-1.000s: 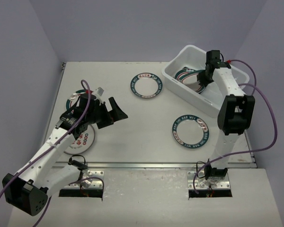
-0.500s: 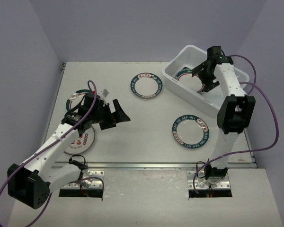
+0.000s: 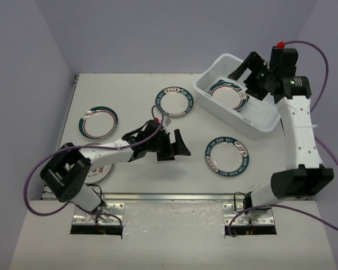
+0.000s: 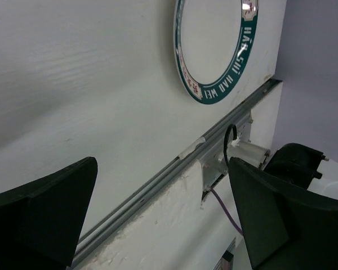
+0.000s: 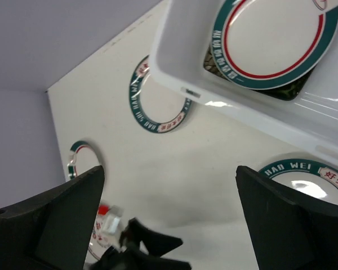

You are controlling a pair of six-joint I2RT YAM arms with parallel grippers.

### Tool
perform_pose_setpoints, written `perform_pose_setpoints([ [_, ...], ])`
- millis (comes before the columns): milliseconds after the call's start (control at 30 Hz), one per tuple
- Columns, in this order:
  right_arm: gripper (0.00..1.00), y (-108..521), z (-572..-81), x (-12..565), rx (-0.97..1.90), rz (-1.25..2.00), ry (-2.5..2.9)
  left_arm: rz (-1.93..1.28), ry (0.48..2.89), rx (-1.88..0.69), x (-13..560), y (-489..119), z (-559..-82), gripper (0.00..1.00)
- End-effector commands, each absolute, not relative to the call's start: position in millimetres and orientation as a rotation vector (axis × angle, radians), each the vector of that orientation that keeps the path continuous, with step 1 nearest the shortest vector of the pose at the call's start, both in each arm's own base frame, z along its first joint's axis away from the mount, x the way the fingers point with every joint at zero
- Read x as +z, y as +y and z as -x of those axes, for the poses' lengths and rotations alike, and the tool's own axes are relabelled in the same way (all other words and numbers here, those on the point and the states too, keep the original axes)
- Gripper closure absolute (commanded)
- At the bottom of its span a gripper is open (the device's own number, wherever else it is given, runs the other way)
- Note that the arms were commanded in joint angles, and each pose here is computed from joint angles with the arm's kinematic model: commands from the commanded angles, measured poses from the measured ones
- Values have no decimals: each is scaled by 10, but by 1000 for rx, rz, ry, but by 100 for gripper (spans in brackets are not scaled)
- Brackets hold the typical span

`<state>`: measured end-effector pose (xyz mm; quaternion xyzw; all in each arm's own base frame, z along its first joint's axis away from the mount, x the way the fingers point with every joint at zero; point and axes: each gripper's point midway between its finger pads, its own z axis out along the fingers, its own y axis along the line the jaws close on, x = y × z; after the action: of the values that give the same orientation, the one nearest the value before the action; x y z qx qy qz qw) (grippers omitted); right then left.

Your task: Place the plates into the plastic bin on the countertop

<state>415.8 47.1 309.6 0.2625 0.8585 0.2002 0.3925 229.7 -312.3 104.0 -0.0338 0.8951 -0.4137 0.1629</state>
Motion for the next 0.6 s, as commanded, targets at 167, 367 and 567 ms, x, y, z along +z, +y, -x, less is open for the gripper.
perform_pose_setpoints([
  [167,1,985,-3151,3057,858,-237,2126,14,2513,-1338,668,-4182,-2758,0],
  [367,1,1143,-2980,3012,995,-211,2128,33,2587,-1342,273,-4352,-2843,11],
  [567,1,1185,-2953,3102,1032,-196,2104,84,2645,-1332,-39,-4471,-2929,63],
])
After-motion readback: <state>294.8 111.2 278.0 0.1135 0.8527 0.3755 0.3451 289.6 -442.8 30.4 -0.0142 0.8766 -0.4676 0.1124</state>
